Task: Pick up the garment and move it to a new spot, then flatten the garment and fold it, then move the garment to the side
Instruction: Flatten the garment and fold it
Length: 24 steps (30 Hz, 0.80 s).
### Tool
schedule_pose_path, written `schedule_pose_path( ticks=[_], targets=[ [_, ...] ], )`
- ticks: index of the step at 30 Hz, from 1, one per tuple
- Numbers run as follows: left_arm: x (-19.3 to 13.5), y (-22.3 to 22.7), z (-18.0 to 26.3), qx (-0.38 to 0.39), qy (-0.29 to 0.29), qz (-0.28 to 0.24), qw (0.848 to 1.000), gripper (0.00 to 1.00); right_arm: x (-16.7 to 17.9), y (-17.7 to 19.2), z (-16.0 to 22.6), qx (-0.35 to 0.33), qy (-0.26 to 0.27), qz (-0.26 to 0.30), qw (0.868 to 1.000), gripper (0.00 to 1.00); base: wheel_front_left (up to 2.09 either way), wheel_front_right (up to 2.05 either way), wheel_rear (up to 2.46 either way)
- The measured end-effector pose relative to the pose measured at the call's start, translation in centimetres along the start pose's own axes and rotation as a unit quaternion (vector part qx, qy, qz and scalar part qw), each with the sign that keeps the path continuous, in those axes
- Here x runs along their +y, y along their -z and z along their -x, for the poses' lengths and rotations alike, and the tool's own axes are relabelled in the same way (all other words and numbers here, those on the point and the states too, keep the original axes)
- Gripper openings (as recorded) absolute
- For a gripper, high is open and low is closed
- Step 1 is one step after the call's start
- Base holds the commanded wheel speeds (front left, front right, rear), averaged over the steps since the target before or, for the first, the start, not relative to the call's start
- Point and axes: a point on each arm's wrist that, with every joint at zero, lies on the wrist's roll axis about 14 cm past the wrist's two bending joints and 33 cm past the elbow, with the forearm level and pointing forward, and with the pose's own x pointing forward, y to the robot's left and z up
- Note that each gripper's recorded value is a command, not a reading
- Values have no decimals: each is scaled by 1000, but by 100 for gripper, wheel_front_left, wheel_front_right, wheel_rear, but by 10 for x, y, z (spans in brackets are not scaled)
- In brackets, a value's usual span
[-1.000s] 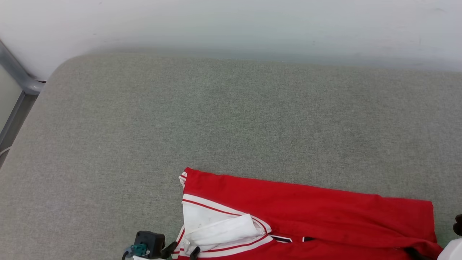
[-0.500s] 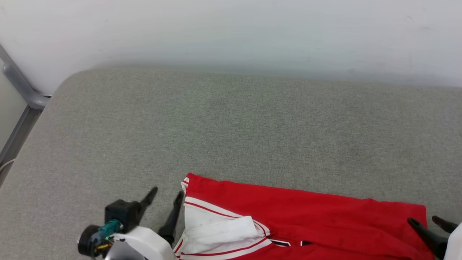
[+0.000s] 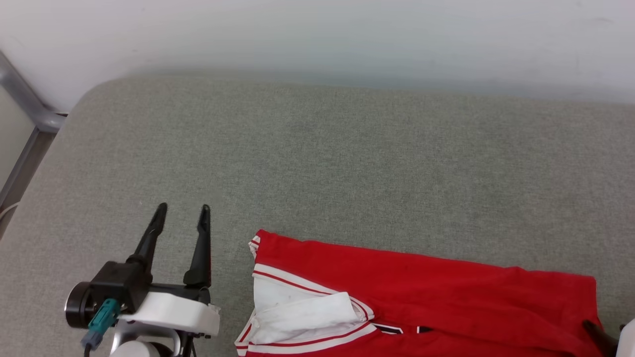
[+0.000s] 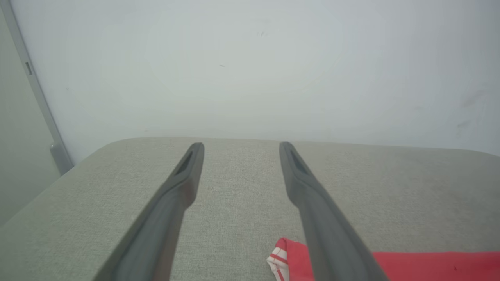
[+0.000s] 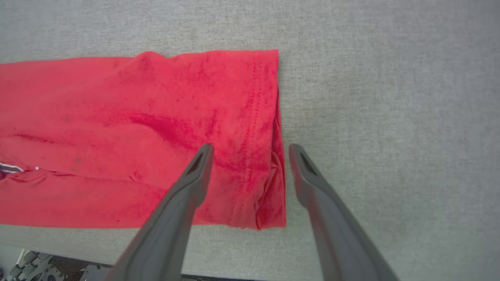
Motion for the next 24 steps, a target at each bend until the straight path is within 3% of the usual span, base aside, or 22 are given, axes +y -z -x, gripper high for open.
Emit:
schedule_pose_path(
  ticks=[12, 24],
  targets=[
    [1, 19, 8, 14, 3, -5, 1000, 100, -24, 26, -30, 68, 46, -28, 996, 100, 0, 0, 0],
    [1, 34, 7, 32, 6, -3, 999, 100, -13, 52, -54, 115, 24, -45, 992, 100, 0, 0, 0]
  ],
)
